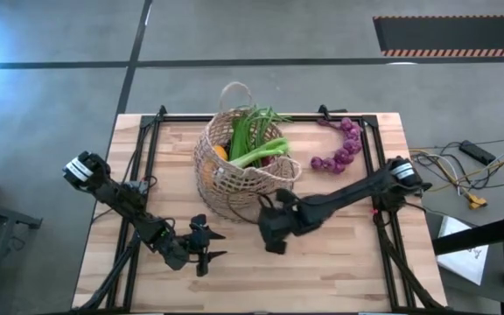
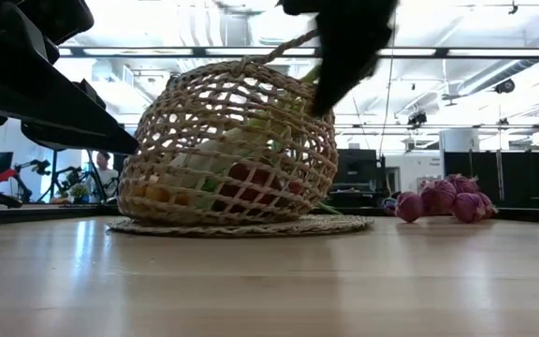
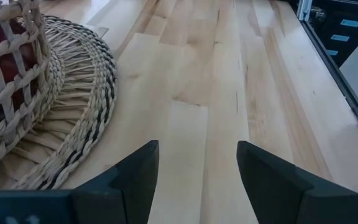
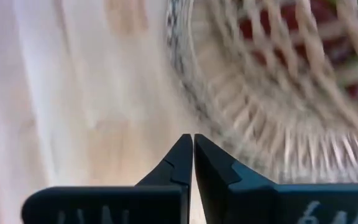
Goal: Build produce basket
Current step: Adjust the basket slightly to the top left, then put the string of onions into the basket
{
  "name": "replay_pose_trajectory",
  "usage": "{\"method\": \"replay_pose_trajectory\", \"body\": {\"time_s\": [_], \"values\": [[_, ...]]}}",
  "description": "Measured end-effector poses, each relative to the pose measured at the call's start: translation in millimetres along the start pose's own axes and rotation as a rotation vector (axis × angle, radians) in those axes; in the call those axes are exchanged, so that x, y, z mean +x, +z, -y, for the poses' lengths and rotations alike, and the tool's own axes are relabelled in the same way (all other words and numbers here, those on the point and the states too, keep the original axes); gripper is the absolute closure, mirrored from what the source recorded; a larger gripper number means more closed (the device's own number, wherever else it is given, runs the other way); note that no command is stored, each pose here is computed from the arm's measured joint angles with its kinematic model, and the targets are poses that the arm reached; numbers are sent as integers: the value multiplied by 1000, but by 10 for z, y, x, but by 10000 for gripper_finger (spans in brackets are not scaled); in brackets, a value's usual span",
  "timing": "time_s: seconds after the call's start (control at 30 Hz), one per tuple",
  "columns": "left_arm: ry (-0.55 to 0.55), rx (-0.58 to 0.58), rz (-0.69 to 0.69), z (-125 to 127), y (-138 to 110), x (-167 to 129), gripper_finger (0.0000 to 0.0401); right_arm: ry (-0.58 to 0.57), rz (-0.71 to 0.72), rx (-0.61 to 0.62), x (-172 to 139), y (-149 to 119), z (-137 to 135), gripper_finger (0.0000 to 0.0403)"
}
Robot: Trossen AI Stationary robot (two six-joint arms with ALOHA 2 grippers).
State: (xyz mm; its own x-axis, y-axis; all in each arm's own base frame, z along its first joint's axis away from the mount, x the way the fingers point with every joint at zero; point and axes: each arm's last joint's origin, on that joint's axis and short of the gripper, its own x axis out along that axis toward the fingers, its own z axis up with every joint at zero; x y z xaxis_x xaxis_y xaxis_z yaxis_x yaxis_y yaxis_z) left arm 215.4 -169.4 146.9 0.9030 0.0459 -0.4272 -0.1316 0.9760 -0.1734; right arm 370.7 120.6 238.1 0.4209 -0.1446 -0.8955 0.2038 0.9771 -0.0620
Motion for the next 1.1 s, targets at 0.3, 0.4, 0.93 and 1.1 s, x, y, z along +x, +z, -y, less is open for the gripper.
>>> {"method": "replay_pose_trajectory", "body": {"time_s": [0.3, 0.4, 0.93, 1.1], "values": [[2, 2, -1, -6, -5, 1, 200, -179, -129, 67, -559, -476, -39, 359], [2, 2, -2, -8, -6, 0, 200, -408, -165, 114, -729, -623, 187, 336], [8, 11, -3, -22, -5, 8, 200, -504, -64, 641, -666, -1180, 2228, 269], [24, 2, 1, -56, 16, 37, 200, -397, 55, 782, -460, -1240, 2906, 248]]}}
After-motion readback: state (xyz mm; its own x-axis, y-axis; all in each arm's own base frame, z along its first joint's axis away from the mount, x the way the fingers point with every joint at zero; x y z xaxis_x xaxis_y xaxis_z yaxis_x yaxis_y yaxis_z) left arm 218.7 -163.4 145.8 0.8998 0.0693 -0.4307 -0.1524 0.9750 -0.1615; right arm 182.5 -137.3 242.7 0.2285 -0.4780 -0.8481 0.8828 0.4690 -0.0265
